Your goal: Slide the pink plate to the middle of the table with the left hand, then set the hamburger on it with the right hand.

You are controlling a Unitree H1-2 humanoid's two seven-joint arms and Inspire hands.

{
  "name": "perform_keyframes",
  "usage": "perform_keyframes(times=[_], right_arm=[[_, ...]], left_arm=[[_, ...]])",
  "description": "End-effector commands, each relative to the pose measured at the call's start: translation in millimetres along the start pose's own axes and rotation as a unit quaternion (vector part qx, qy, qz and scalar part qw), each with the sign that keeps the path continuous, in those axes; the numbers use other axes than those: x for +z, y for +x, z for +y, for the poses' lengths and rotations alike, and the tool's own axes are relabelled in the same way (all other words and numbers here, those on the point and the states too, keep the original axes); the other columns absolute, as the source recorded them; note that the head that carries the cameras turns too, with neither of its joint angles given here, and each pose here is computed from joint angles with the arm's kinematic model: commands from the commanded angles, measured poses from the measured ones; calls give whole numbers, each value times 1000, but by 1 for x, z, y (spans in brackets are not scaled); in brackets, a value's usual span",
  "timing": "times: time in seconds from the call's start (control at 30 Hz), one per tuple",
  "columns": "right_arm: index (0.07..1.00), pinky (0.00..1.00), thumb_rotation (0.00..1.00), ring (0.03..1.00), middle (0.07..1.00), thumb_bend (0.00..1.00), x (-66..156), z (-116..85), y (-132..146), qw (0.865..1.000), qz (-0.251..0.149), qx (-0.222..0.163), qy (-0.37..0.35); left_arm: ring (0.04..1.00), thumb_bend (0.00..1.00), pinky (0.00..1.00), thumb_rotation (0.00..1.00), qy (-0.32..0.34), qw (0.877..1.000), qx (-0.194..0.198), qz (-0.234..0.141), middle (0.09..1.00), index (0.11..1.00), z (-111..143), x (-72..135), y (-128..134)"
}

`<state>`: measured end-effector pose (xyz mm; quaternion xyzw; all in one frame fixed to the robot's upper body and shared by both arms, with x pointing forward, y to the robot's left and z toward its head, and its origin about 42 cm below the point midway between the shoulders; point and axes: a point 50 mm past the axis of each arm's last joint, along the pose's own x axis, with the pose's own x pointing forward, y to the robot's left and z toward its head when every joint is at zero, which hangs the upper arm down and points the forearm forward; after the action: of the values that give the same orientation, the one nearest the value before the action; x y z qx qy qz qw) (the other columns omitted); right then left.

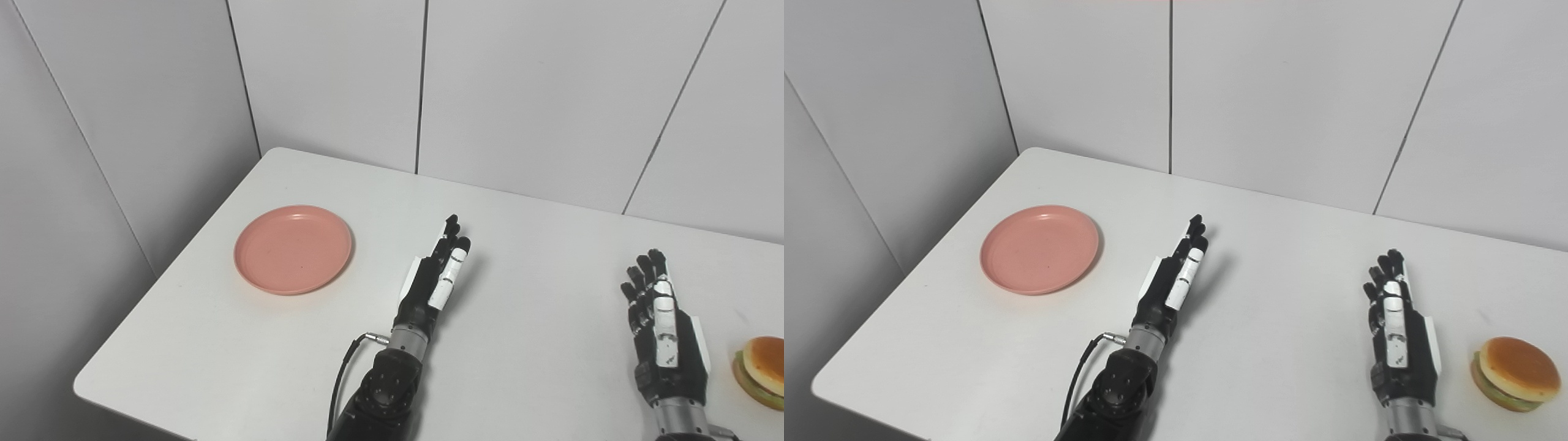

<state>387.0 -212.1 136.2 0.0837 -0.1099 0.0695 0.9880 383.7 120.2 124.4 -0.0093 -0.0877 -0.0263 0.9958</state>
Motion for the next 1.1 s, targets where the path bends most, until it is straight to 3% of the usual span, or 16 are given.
perform_keyframes(times=[0.0,0.2,0.3,0.47,0.6,0.9,1.07], right_arm=[[1000,1000,874,1000,1000,491,-19,-16,-21,1000,26,-16,-4],[1000,1000,857,1000,1000,492,-18,-15,-21,1000,25,-18,-3],[1000,1000,861,1000,1000,493,-18,-15,-21,1000,25,-17,-6],[1000,1000,881,1000,1000,488,-19,-15,-21,1000,23,-15,-12],[1000,1000,877,1000,1000,483,-20,-15,-20,1000,20,-16,-8],[1000,1000,892,1000,1000,485,-19,-12,-20,1000,21,-11,-8],[1000,1000,898,1000,1000,512,-21,-12,-18,1000,19,-5,-3]], left_arm=[[1000,554,1000,1000,0,997,23,75,992,986,7,-52,-45],[1000,594,1000,1000,-25,998,21,44,1000,1000,10,-35,-37],[1000,605,1000,1000,-38,999,31,11,1000,1000,17,-18,-31],[1000,590,1000,1000,-43,998,16,-50,1000,1000,31,1,-25],[1000,644,1000,1000,-50,995,26,-82,1000,1000,41,15,-22],[942,646,972,1000,-61,986,79,-133,947,947,67,52,-21],[873,655,876,1000,-52,979,119,-157,881,879,85,68,-19]])
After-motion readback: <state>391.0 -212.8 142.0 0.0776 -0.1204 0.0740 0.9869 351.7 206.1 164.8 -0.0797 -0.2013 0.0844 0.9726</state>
